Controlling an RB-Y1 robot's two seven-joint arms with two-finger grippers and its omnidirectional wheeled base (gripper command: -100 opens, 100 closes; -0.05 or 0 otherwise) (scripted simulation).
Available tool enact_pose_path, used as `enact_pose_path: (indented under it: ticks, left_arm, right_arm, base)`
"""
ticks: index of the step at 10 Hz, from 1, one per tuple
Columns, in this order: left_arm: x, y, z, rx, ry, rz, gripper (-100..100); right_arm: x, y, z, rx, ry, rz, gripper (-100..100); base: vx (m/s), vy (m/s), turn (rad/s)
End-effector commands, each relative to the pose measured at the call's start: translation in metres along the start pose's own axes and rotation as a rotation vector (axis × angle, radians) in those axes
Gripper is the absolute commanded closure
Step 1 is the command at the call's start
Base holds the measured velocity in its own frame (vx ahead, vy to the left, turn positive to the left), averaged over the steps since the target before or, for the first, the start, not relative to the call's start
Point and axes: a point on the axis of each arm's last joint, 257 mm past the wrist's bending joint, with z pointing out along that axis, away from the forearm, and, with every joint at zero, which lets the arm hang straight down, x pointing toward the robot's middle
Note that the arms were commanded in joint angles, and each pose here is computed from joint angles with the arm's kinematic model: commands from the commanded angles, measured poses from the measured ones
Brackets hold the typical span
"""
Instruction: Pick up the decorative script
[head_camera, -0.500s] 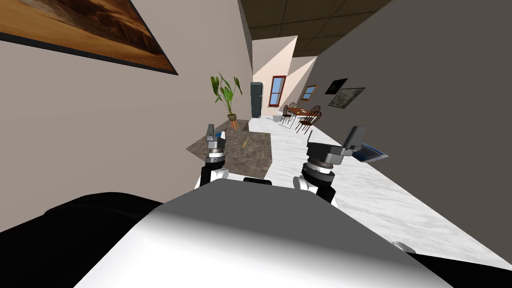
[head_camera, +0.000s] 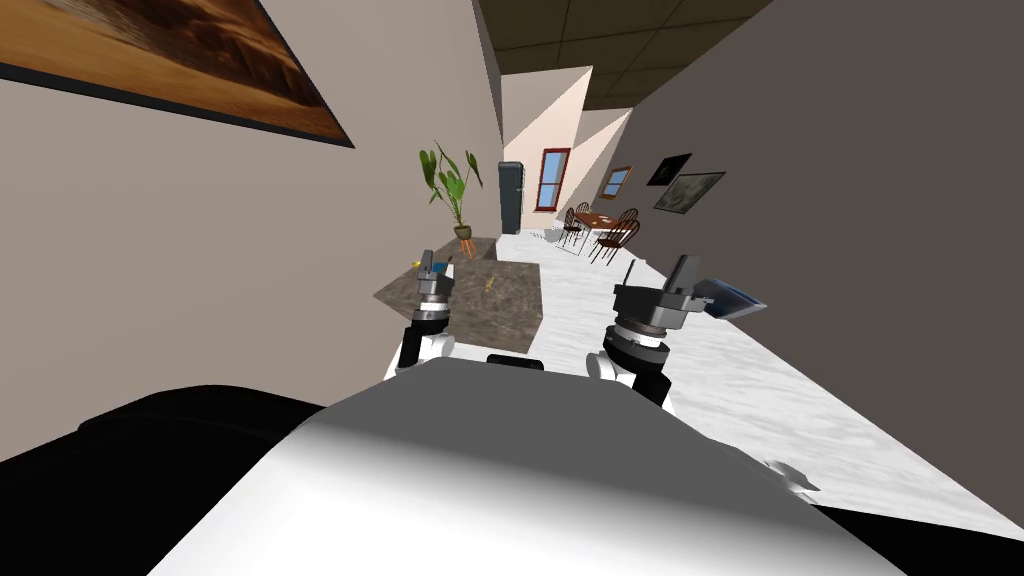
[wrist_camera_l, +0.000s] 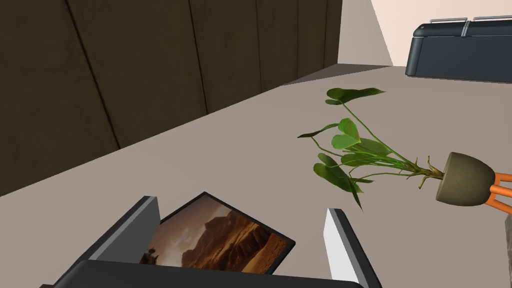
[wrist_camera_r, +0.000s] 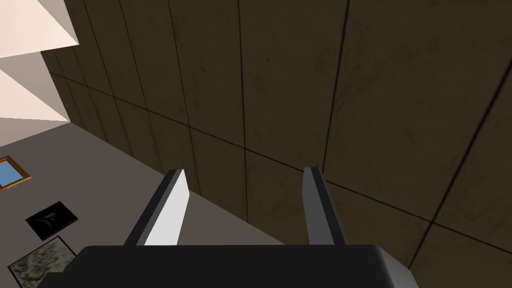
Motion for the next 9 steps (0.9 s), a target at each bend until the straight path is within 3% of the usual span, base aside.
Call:
enact_pose_path:
  ticks: [1,3,6,7,8,9]
  left_arm:
    - [-0.002,0.015,0.005,-0.038,0.0,-0.053,-100]
    - [-0.009,0.038,0.012,-0.091,-0.008,-0.116,-100]
    - [-0.012,0.052,0.015,-0.125,-0.016,-0.173,-100]
    - [-0.016,0.067,0.019,-0.16,-0.027,-0.218,-100]
    - [-0.016,0.067,0.019,-0.16,-0.027,-0.22,-100]
    - [-0.02,0.083,0.022,-0.199,-0.04,-0.267,-100]
  right_arm:
    - [0.0,0.0,0.0,0.0,0.0,0.0,0]
    - [0.0,0.0,0.0,0.0,0.0,0.0,0]
    - [0.0,0.0,0.0,0.0,0.0,0.0,0]
    - [0.0,0.0,0.0,0.0,0.0,0.0,0]
    - [0.0,0.0,0.0,0.0,0.0,0.0,0]
    - [0.0,0.0,0.0,0.0,0.0,0.0,0]
  base:
    - [-0.092,-0.003,-0.036]
    - [-0.095,-0.016,-0.036]
    - [-0.059,-0.015,-0.016]
    - [-0.042,-0.014,-0.026]
    - [-0.042,-0.013,-0.015]
    - [-0.059,-0.021,-0.027]
